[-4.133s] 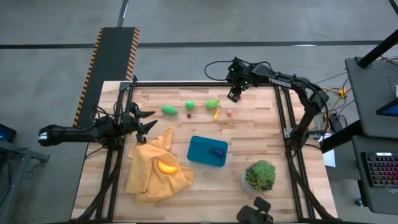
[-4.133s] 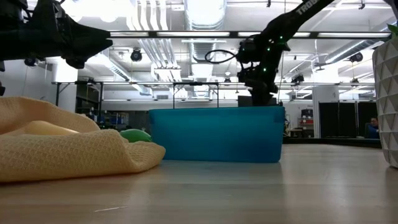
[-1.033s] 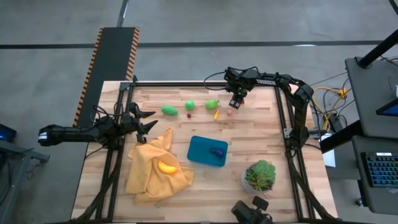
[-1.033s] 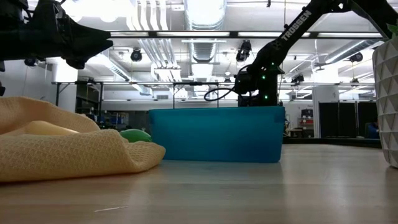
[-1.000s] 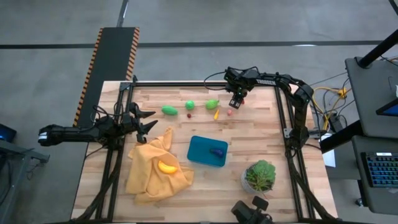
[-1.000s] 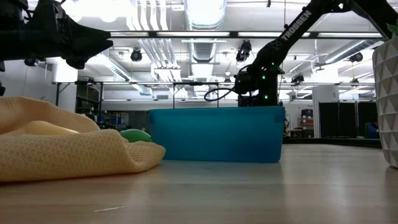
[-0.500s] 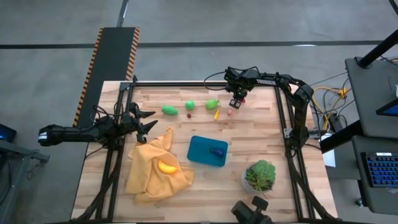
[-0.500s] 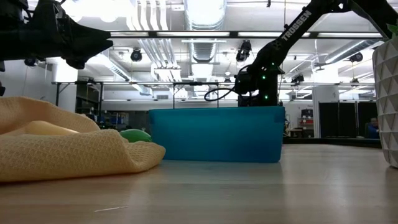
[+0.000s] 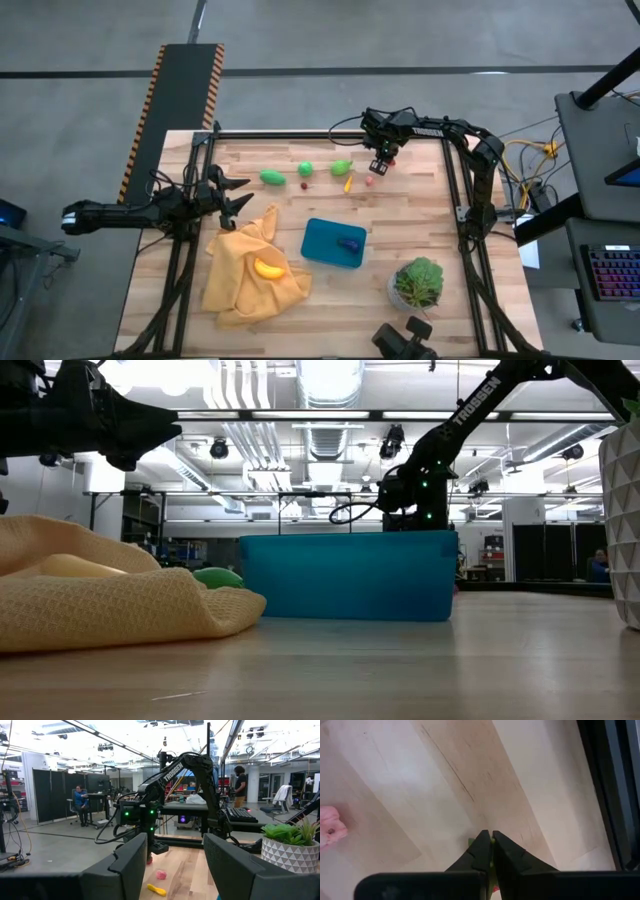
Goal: Pick and placing Produce into tupperware
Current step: Put the strawberry into the blue bin
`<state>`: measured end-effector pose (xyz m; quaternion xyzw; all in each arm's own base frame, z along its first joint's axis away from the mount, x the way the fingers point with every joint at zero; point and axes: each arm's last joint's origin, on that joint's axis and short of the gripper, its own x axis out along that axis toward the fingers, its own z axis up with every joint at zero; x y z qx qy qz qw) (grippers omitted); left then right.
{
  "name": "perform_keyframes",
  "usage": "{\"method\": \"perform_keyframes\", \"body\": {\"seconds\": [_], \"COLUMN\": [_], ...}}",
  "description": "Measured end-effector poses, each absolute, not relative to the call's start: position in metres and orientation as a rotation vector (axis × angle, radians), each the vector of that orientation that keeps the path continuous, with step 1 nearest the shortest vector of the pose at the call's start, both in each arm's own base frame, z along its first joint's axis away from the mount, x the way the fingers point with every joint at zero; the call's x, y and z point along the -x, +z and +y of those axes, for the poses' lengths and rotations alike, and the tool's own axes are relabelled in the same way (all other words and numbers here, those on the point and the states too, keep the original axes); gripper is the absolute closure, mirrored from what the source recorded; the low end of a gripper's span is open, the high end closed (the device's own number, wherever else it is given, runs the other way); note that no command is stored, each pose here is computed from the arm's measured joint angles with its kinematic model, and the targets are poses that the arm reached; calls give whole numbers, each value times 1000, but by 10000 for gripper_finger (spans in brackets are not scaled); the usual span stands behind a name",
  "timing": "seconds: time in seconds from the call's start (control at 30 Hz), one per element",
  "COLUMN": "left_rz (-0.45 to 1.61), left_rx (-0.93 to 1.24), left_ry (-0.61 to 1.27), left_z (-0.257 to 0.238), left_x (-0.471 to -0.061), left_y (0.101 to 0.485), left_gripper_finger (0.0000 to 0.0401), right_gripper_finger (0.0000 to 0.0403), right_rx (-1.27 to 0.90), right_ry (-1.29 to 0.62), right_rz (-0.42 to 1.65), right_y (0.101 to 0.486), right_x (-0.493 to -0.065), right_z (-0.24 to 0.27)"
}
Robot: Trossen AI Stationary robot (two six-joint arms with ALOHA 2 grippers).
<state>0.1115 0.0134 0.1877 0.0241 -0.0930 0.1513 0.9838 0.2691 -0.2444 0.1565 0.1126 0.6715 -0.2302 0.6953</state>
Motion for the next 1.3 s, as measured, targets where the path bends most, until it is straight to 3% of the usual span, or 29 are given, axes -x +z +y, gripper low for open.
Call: {"method": "perform_keyframes", "body": {"seconds": [0.67, 1.03, 1.3], "left_rz": [-187, -187, -187], "left_rx": [-49, -49, -49], "left_ry": [304, 304, 304], "left_z": [13, 13, 13], "left_x": [-111, -111, -111], "left_y": [188, 188, 188], "left_gripper_finger": [218, 218, 218], "right_gripper_finger": [394, 394, 394], "right_rx": [-384, -486, -407], "right_ry": [-452, -356, -310], "right_rz": [1364, 1142, 1003], "right_y": [182, 235, 285], "right_x": [-277, -271, -275], "right_z": [-244, -225, -182]}}
